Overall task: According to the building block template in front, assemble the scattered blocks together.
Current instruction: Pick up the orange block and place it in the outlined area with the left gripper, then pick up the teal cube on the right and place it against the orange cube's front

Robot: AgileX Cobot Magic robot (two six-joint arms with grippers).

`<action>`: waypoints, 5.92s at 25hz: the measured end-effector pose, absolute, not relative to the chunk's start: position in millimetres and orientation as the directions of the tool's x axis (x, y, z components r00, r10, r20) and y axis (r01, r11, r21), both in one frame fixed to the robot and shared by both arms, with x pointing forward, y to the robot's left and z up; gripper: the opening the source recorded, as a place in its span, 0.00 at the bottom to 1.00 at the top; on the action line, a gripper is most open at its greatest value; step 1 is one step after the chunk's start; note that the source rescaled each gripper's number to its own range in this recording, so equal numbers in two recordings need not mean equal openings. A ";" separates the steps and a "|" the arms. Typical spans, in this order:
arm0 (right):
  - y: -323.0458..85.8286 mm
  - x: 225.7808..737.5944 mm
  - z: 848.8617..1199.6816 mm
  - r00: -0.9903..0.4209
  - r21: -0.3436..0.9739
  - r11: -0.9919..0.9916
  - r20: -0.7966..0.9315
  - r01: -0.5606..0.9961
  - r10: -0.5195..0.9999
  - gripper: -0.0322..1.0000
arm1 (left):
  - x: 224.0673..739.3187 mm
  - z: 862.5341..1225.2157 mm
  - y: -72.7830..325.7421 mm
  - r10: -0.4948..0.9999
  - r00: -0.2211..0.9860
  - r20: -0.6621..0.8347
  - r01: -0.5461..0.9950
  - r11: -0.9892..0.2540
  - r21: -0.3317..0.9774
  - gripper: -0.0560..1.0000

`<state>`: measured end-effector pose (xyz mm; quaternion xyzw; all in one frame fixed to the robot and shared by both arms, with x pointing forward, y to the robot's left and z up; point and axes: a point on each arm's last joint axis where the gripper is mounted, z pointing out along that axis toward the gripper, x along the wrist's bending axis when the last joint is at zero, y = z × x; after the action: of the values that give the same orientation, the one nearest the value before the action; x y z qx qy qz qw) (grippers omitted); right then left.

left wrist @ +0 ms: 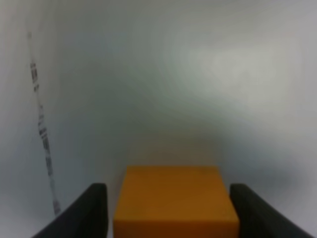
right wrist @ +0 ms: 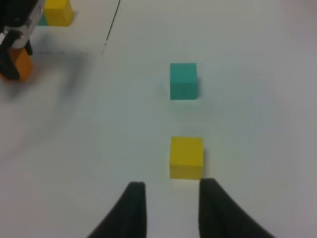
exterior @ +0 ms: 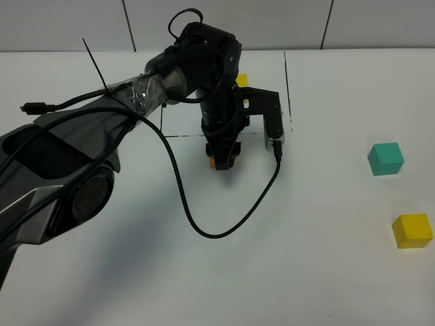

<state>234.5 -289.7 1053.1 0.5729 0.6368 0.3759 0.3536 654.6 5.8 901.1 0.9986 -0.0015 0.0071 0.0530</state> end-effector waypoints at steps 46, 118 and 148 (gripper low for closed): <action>-289.7 234.5 1053.1 -0.094 0.884 0.062 -0.021 0.464 0.995 0.03 | 526.0 1100.7 283.7 0.949 0.294 0.118 0.845 -0.316 0.432 1.00; -289.7 234.5 1053.1 -0.094 0.884 0.062 -0.020 0.463 0.995 0.03 | 227.7 1045.7 303.7 0.992 0.088 0.090 0.530 -0.123 0.839 0.82; -289.7 234.5 1053.1 -0.094 0.884 0.062 -0.021 0.463 0.995 0.03 | 227.6 1045.7 303.4 0.995 0.056 0.086 0.534 -0.102 0.839 0.82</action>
<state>234.5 -289.7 1053.1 0.5725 0.6370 0.3758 0.3539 227.6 303.4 1045.7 0.6510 0.5871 0.3568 0.3227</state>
